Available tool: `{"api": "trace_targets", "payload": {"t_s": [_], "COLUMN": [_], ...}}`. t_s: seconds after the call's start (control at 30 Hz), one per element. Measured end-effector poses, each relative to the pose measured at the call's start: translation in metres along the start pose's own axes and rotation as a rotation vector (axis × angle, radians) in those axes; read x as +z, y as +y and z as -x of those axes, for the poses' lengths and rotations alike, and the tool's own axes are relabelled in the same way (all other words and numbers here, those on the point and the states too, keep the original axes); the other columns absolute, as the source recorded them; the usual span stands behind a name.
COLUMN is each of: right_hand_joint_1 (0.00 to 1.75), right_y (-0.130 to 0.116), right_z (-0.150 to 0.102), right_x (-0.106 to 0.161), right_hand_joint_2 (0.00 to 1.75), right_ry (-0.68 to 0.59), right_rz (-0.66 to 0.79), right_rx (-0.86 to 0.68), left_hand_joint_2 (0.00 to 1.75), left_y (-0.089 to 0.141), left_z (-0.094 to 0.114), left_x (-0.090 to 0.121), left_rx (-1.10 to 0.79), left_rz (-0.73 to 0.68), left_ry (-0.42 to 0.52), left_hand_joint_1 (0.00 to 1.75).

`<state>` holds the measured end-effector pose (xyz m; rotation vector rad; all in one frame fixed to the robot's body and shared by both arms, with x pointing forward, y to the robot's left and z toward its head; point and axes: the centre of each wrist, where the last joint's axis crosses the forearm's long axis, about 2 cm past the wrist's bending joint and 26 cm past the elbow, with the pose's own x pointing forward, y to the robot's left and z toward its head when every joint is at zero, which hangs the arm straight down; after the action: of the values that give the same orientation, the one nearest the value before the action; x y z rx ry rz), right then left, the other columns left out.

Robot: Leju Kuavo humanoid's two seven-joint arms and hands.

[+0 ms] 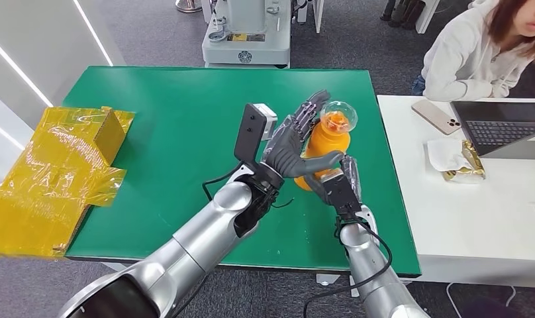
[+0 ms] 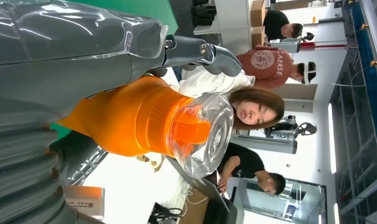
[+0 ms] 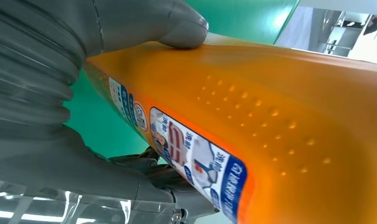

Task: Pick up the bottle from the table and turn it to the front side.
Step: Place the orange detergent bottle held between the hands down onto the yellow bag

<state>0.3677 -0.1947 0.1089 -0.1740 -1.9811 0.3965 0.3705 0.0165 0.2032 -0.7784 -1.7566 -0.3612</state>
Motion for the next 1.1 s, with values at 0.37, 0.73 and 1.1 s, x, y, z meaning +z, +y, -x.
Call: {"api": "trace_targets", "payload": {"t_s": [0.37, 0.73, 1.1], "right_hand_joint_1": [1.75, 1.75, 1.75], "right_y": [-0.001, 0.0, -0.002], "right_z": [0.009, 0.013, 0.013], "right_x": [0.009, 0.019, 0.023], "right_hand_joint_2": [1.75, 1.75, 1.75], "right_ry": [0.041, 0.065, 0.062], "right_rz": [-0.005, -0.03, -0.028], "right_rx": [0.006, -0.029, -0.029], "left_hand_joint_2": [1.75, 1.75, 1.75], "left_y": [-0.012, 0.007, 0.041], "left_z": [0.005, -0.001, -0.002], "left_x": [0.002, -0.001, 0.004], "left_rx": [-0.244, -0.414, -0.415], "left_rz": [0.073, 0.015, -0.085], "left_ry": [-0.011, -0.083, -0.05], "left_hand_joint_1": [0.0, 0.0, 0.0]}}
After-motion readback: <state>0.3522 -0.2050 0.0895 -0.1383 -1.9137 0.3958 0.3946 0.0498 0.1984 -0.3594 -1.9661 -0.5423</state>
